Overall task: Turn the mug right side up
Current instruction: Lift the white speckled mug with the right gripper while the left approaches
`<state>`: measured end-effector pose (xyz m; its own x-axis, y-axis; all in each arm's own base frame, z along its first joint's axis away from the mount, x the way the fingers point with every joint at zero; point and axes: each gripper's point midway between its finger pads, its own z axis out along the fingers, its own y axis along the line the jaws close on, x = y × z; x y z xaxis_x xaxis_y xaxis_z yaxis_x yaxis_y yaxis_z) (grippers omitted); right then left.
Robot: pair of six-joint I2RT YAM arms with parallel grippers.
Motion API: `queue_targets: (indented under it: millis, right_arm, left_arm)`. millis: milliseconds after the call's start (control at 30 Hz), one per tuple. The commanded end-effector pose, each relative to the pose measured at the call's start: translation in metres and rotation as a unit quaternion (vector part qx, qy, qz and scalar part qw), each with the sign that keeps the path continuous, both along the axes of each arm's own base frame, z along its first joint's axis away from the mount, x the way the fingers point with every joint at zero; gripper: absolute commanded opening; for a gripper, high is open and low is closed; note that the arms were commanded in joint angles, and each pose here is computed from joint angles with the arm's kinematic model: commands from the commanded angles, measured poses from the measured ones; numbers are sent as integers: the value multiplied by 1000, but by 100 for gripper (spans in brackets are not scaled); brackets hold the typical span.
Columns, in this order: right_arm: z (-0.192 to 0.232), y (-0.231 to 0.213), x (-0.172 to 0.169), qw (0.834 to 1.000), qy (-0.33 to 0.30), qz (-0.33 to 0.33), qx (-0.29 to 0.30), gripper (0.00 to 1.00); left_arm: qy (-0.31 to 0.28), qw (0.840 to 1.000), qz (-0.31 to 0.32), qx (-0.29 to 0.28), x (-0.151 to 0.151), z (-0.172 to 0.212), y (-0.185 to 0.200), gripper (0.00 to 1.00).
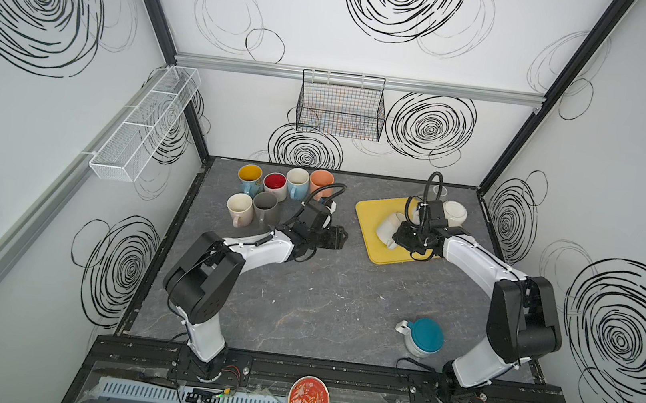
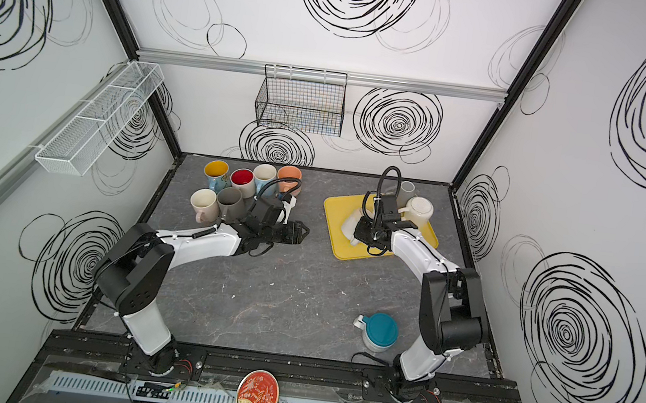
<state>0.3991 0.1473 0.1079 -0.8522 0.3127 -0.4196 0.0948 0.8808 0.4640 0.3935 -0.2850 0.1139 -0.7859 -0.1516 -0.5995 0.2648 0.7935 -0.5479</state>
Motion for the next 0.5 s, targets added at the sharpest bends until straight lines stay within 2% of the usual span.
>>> queue_targets:
  millis: [0,167,300,367,467]
  right_arm:
    - [52,17,19,993,-83,6,84,0]
    - [54,19,18,990,-85,3,116,0]
    - [47,19,15,991,-74,4,109,0]
    - [38,17,12,994,-66,5,89,0]
    - [24,18,7,997,-54,15,45,0]
  left_arm:
    - [-19,993,-3,-120,7,37,-23,64]
    - [11,975,-6,-220,11,43,-56,63]
    - [45,954,8,-296,14,40,-75,60]
    - [55,949,10,-309,13,36,-82,59]
    - [75,952,12,-296,10,18,-87,58]
